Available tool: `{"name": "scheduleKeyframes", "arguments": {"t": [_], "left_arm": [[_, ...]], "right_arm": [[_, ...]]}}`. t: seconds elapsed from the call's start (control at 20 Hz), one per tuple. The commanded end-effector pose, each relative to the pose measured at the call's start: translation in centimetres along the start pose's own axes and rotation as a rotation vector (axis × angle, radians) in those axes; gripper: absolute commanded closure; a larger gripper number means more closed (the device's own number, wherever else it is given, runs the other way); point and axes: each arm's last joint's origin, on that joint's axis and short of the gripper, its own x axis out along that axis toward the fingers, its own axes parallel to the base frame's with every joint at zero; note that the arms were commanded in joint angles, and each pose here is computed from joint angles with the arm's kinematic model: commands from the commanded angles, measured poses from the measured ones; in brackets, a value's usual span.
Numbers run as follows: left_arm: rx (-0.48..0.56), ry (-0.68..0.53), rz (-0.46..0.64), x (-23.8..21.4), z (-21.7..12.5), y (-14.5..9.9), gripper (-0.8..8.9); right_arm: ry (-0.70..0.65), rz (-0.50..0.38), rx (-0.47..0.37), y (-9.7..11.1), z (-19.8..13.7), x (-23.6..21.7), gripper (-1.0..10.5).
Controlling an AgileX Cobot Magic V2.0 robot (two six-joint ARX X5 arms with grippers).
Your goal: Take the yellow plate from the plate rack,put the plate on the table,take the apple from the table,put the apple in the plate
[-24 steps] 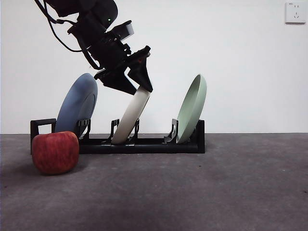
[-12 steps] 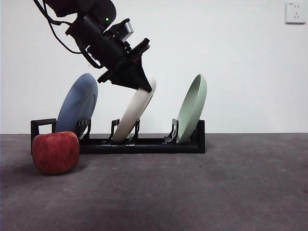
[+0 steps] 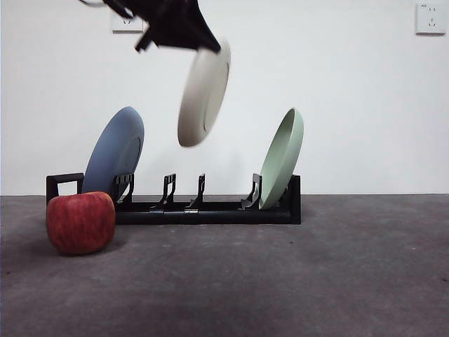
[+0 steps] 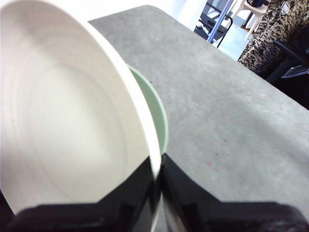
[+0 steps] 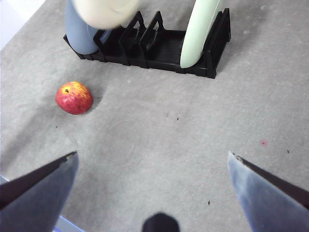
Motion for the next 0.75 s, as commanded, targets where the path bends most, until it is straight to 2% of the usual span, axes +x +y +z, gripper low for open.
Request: {"name": "scheduleKeyframes", "arguments": {"t": [0.05,0.2,0.35,0.5,0.65,0.75], "left_arm": [[0.048,-0.015,-0.012,-2.7,0.8,-2.0,8.22],[0.167,0.042,0.002,-5.8,0.6,-5.8,8.21],[0.337,0.181,0.075,-7.0,-0.7,-10.2,8.21],[0.523,0.376,0.135,-5.5,-3.1,-14.7,8.2],[0.625,0.503,0.159,-3.0,-5.3,-17.4,8.19],[0.671,0.584,0.183,-1.0,-7.6,-18.2,8.19]], "right_arm": [[-0.009,0.002,-0.008,0.1,0.1,-0.1,3.8],[-0.01,0.002,-0.009,0.1,0.1,-0.1,3.8],[-0.01,0.003,-0.009,0.1,0.1,-0.1,3.8],[-0.012,0.002,-0.01,0.1,0.1,-0.1,3.8],[-0.01,0.003,-0.009,0.1,0.1,-0.1,3.8],[-0.009,0.003,-0.008,0.1,0.1,-0.1,3.8]]}}
